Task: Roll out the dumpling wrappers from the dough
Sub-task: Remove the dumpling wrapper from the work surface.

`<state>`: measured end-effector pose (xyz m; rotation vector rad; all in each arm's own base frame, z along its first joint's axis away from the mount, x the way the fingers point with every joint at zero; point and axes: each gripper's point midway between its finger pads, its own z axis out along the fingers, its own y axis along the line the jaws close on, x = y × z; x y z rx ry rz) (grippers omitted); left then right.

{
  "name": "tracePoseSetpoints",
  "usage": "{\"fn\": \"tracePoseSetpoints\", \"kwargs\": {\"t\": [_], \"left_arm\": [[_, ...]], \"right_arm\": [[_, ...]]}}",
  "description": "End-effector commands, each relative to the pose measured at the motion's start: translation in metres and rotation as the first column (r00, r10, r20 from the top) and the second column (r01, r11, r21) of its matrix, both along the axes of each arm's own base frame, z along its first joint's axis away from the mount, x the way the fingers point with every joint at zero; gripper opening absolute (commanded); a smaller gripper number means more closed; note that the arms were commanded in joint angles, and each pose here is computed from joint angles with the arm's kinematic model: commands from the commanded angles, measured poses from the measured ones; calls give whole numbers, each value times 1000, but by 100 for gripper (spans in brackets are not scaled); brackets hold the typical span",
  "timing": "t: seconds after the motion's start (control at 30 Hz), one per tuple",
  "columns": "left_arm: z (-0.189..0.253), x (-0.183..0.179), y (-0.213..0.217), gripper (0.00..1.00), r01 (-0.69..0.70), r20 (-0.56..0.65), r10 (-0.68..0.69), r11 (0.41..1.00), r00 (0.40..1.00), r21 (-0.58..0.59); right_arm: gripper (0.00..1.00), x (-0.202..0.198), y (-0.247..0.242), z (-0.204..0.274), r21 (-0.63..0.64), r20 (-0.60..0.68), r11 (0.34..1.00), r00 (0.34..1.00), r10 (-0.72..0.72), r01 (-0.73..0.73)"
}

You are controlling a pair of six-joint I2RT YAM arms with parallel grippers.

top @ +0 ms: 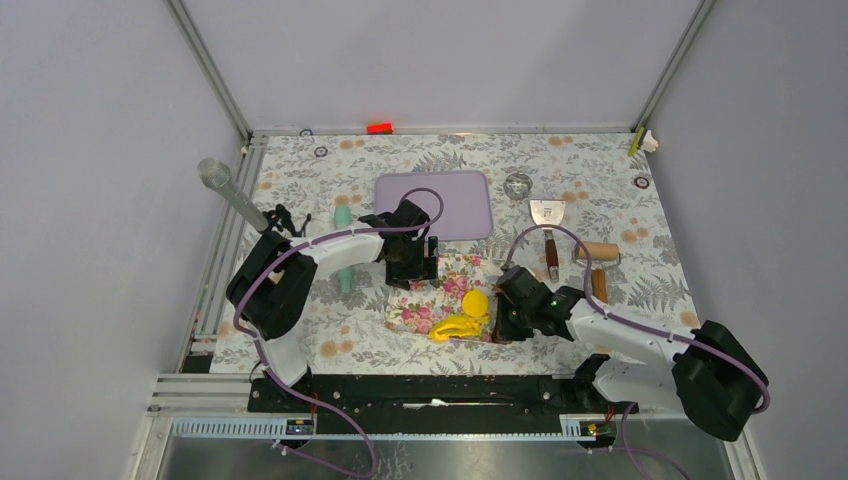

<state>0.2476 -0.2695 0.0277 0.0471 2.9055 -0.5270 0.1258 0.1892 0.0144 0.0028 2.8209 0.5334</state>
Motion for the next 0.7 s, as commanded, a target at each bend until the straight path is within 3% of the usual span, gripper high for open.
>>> {"fn": "tracePoseSetpoints", "kwargs": {"t": [0.0,0.1,0.23,0.33,0.47,0.67], "left_arm": [[-29,-12,16,75,19,-59,-14,997,998,81],[-29,-12,16,75,19,-58,-14,996,998,83],[-29,-12,17,75,18,-58,-13,996,998,86],[-28,-12,17,75,18,-56,-13,996,998,86],[-28,-11,19,75,13,-51,-8,995,999,97],[-25,-10,18,75,0,-45,4,996,999,84]], "right_arm": [[9,16,5,28,19,86,1000,996,-16,14],[13,30,24,50,106,133,994,991,-31,17],[38,37,56,70,207,160,978,987,5,-39],[47,36,68,72,206,165,976,985,42,-76],[47,31,86,76,273,140,958,989,50,-87],[29,40,106,65,320,117,946,993,24,-61]]}}
